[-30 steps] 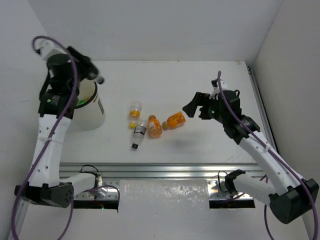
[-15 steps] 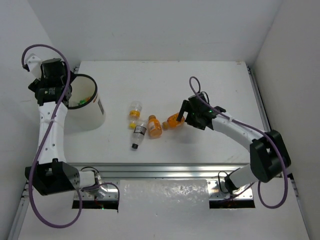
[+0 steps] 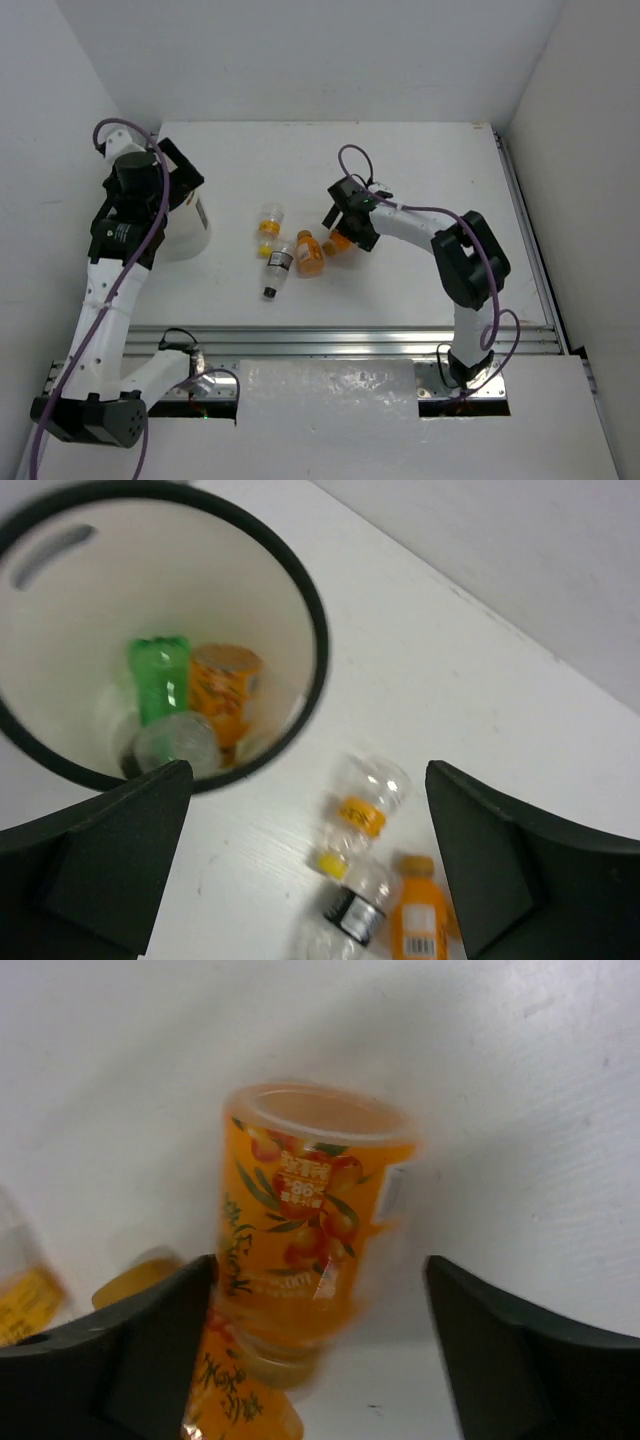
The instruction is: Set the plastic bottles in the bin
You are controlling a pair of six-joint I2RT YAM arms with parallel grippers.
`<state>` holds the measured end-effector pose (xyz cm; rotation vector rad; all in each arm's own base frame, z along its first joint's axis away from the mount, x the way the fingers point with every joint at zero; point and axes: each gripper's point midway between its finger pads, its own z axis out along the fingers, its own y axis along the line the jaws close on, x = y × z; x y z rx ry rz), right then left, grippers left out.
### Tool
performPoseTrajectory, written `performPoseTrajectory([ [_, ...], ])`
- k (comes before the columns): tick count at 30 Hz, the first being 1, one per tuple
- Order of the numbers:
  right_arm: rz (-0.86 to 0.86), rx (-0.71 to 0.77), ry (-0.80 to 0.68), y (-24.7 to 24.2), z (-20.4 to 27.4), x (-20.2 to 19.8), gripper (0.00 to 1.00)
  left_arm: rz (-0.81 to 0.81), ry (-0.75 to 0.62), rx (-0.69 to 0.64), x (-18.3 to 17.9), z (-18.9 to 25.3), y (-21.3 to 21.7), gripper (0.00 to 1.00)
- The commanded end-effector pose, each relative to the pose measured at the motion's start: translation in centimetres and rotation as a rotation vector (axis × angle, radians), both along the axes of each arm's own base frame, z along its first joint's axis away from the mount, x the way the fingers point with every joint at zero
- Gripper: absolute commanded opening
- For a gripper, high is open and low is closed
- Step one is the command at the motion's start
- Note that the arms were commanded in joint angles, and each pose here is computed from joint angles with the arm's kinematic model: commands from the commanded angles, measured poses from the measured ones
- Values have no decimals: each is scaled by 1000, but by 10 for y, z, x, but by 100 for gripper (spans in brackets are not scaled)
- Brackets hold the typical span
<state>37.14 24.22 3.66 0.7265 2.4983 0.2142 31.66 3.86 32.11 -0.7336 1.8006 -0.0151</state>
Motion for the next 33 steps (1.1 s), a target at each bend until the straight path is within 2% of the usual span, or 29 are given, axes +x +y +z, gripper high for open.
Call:
performPoseTrajectory([
  [1, -89, -54, 63, -15, -18, -13, 79, -100, -47, -13, -4, 9, -26, 100],
  [4, -89, -71, 29, -22, -20, -13, 52, -197, -68, -37, -7, 13, -46, 100],
  [6, -3, -72, -37, -18, -16, -6, 37, -278, -111, -59, -9, 21, -61, 100],
  [7, 23, -81, -91, -20, -2, 0, 33, -391, -104, -98, -10, 14, -83, 100],
  [8, 112, -117, -152, -22, 3, 5, 24, -458, -127, -115, -8, 17, -96, 100],
  [9, 155, -131, -193, -22, 12, 6, 22, -535, -127, -138, -10, 15, -111, 100],
  [10, 204, -110, -279, -20, 40, 7, 20, -668, -108, -182, -11, 7, -137, 100],
  [11, 284, -77, -390, -15, 45, 7, 20, -718, -96, -200, -13, 5, -149, 100],
  [12, 478, -55, -543, -3, 89, -2, 16, -852, -95, -228, -19, 2, -179, 100],
  [13, 600, 0, -673, 5, 95, -19, 16, -922, -90, -246, -24, 0, -195, 100],
  [14, 770, -37, -799, 10, 111, -36, 18, -976, -85, -263, -28, -1, -209, 100],
  [15, 845, -12, -889, 12, 126, -53, 17, -1104, -70, -290, -45, -3, -239, 100],
  [16, 960, 62, -1033, 14, 152, -90, 15, -1151, -67, -295, -46, -5, -255, 100],
  [19, 1117, 74, -1168, 10, 186, -134, 14, -1272, -53, -316, -64, -9, -304, 100],
  [23, 1228, 115, -1227, 12, 217, -165, 15, -1368, -94, -366, -79, -4, -345, 100],
  [28, 1239, 112, -1250, 8, 239, -174, 16, -1480, -87, -410, -97, -4, -384, 100],
  [30, 1260, 124, -1251, 9, 243, -178, 16, -1477, -72, -405, -97, -9, -392, 98],
  [32, 1267, 140, -1248, 10, 245, -181, 17, -1459, -76, -396, -92, -9, -394, 91],
  [33, 1266, 146, -1253, 10, 247, -182, 18, -1456, -72, -393, -90, -11, -395, 78],
])
